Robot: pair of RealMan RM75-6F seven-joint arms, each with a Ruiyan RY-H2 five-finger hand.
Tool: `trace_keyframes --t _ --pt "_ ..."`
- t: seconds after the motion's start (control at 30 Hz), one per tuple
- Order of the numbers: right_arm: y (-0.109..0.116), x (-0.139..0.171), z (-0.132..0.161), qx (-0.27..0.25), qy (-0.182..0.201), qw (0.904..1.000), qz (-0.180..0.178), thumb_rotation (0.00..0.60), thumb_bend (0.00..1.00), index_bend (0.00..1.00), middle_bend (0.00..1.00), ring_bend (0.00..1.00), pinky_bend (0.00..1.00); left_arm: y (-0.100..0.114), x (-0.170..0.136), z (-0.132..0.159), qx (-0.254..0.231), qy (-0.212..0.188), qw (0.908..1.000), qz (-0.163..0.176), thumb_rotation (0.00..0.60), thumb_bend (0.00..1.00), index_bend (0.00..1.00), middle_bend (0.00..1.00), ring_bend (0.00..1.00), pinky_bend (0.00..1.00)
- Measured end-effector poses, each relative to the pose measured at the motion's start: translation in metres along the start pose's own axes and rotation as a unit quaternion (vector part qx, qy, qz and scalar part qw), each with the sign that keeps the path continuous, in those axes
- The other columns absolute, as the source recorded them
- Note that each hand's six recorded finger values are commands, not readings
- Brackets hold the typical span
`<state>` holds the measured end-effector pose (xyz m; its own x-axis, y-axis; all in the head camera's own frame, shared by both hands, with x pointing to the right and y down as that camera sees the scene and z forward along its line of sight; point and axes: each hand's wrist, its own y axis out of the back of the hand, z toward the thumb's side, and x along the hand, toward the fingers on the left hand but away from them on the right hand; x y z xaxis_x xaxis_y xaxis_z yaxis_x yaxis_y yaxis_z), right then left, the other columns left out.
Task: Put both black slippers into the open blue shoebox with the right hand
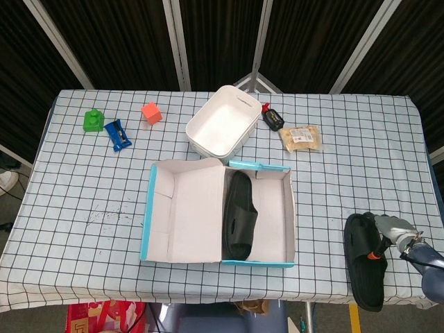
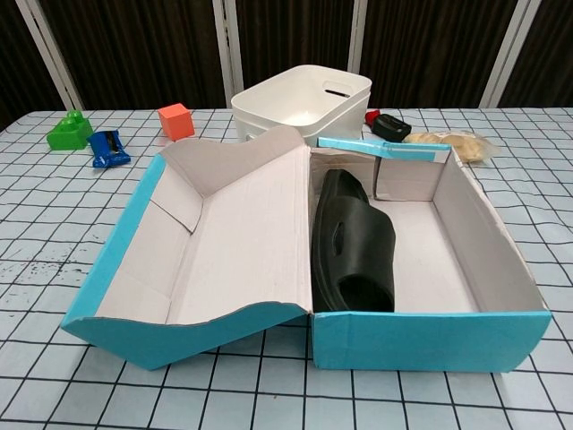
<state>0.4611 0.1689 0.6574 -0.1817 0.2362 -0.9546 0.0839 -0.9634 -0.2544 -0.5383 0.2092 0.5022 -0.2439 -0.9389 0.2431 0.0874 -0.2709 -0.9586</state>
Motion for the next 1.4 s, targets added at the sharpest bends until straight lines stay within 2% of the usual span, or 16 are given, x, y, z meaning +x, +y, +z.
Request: trace_keyframes --t 0.1,0.2,0.27,0.4,0.8,1.1,1.23,1.4 --pt "0.000 -0.001 0.000 -0.002 -0.001 1.0000 -0.003 0.600 0.19 0.17 0.22 0.10 0.03 0.000 0.000 0.000 -0.001 0.001 1.0000 0.000 0.600 0.37 0.03 0.00 0.00 0.03" --pt "0.001 -0.002 0.000 -0.005 0.000 0.9999 -0.011 0.600 0.31 0.28 0.31 0.16 0.04 0.000 0.000 -0.001 -0.002 0.001 1.0000 0.000 0.600 0.37 0.03 0.00 0.00 0.03" --pt "0.002 -0.003 0.000 -0.006 0.000 0.9998 -0.020 0.600 0.36 0.35 0.36 0.18 0.04 0.000 0.000 -0.001 -0.001 0.001 1.0000 -0.001 0.600 0.37 0.03 0.00 0.00 0.03" --pt "0.004 -0.002 -0.001 -0.003 0.001 0.9994 -0.033 0.600 0.38 0.44 0.43 0.21 0.04 -0.001 0.000 0.000 0.000 0.001 1.0000 -0.001 0.600 0.37 0.03 0.00 0.00 0.03" --pt "0.010 0.011 -0.001 0.009 0.003 0.9996 -0.028 0.600 0.39 0.50 0.44 0.21 0.04 -0.003 0.001 0.000 0.001 0.002 1.0000 -0.005 0.600 0.37 0.03 0.00 0.00 0.03" --pt "0.028 0.037 0.004 0.015 0.010 0.9992 -0.034 0.600 0.39 0.50 0.44 0.21 0.03 -0.003 0.002 0.000 -0.003 0.001 1.0000 -0.006 0.600 0.37 0.03 0.00 0.00 0.03" --pt "0.043 0.055 0.013 -0.004 0.023 0.9985 -0.049 0.600 0.39 0.51 0.44 0.21 0.03 -0.001 0.002 -0.001 -0.006 0.001 1.0000 -0.005 0.600 0.37 0.03 0.00 0.00 0.03" --pt "0.072 0.081 0.036 -0.051 0.061 0.9920 -0.097 0.600 0.39 0.53 0.44 0.22 0.03 -0.001 0.002 -0.001 -0.009 -0.001 0.9999 -0.006 0.600 0.37 0.03 0.00 0.00 0.03"
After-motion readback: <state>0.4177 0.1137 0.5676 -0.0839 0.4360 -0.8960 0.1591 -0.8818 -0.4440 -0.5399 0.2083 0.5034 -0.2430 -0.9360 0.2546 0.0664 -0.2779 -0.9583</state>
